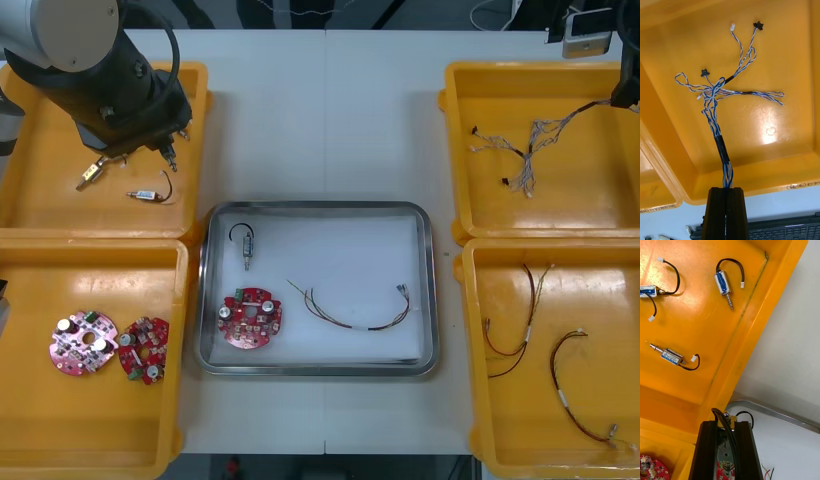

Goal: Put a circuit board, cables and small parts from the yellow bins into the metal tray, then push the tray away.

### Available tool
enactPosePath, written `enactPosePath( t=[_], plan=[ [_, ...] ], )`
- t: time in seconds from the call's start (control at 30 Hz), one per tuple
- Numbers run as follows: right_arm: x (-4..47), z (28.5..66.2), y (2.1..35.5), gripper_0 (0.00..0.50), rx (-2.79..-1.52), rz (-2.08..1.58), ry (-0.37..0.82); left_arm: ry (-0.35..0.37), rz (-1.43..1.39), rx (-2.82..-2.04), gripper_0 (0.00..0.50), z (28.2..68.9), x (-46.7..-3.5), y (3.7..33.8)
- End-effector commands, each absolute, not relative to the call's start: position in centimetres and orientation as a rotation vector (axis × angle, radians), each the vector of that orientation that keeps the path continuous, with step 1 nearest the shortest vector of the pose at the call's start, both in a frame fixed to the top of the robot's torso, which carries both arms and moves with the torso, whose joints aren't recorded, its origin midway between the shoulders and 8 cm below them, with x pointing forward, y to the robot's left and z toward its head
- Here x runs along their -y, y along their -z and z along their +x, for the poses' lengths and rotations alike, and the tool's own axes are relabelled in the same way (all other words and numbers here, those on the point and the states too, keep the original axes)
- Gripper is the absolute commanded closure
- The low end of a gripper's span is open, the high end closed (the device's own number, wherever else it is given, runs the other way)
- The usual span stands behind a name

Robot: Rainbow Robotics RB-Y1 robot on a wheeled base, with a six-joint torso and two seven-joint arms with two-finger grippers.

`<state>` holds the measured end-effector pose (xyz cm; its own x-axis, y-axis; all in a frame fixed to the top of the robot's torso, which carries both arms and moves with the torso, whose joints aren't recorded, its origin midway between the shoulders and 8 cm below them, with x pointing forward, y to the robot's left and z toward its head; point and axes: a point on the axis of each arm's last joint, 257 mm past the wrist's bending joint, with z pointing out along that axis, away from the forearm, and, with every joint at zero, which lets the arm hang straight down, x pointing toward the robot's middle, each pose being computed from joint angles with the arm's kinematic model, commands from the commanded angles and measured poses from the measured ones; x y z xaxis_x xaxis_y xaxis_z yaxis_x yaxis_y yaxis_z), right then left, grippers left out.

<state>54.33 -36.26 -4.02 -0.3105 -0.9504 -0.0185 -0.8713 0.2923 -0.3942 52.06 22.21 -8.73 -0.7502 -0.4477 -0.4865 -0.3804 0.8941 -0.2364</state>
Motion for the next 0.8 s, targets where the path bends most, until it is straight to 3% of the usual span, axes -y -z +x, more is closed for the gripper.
enactPosePath(
  t=[0.03, 0.8],
  plan=[
    [35.3, 54.6, 1.9, 0.5, -2.238, -1.651, 0.459, 0.234, -0.696, -2.465, 0.499, 51.9, -22.0, 7.8],
    [33.4, 55.0, -2.6, 0.5, -2.077, -1.619, 0.503, 0.242, -0.701, -2.466, 0.499, 51.8, -22.0, 7.7]
  ],
)
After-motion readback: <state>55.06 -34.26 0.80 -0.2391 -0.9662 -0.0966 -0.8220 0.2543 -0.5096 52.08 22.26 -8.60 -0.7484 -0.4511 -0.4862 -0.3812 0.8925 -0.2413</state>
